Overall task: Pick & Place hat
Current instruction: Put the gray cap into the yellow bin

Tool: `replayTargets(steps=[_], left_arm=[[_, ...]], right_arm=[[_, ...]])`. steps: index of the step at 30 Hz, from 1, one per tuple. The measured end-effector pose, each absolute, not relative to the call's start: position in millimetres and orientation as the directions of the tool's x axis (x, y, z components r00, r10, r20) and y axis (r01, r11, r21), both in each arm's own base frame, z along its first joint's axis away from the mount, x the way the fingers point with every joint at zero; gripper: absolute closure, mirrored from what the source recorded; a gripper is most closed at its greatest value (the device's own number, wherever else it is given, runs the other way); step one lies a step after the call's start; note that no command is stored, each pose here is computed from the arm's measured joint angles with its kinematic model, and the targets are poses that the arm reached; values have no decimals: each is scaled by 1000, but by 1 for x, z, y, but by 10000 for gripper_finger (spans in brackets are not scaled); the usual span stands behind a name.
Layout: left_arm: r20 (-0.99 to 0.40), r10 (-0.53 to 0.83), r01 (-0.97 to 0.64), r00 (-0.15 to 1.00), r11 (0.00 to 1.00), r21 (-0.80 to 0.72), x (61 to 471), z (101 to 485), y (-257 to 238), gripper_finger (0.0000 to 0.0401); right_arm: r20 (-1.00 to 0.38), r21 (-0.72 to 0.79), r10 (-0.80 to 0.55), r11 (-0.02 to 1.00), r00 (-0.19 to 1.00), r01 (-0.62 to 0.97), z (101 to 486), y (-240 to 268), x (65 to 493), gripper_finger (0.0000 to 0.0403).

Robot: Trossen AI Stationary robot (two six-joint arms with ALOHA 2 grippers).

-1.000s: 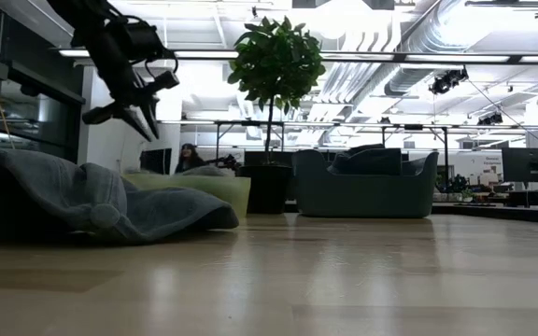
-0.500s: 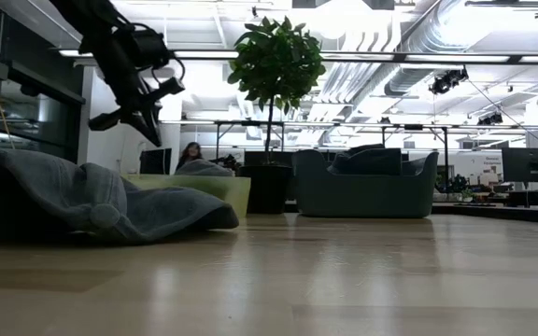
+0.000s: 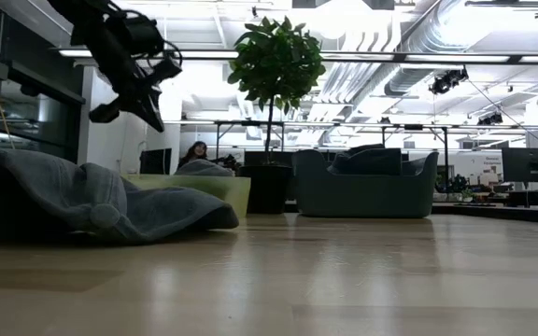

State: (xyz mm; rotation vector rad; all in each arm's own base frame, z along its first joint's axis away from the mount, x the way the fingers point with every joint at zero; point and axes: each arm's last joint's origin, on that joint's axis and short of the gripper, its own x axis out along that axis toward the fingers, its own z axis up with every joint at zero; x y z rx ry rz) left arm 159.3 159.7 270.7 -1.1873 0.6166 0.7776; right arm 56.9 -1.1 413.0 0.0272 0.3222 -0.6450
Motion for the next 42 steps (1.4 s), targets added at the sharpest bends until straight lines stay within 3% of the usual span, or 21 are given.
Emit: replayTargets(steps=[11,23,28,38,42], left_arm=[[-806,5,-770,591,300,-563,159,279,111,401],[-869,-196,-757,455,428,-493,169,263,63,401],[-908,-197,-801,370,426,-419,169,237,47,401],[-890,-189,-808,416,372,-457,171,198,43,399],[-898,-198,-799,394,408,-441,167,189,41,378]], right_arm=[[-320,-85,-574,810,754,581,412,-1,56,249],[-367,-62,-501,854,784,516,410,1,57,249],[-377,-54,-481,865,791,500,409,2,57,249],[-384,-55,-469,872,795,487,409,2,58,249],[-384,-57,-469,872,796,486,409,2,58,249]])
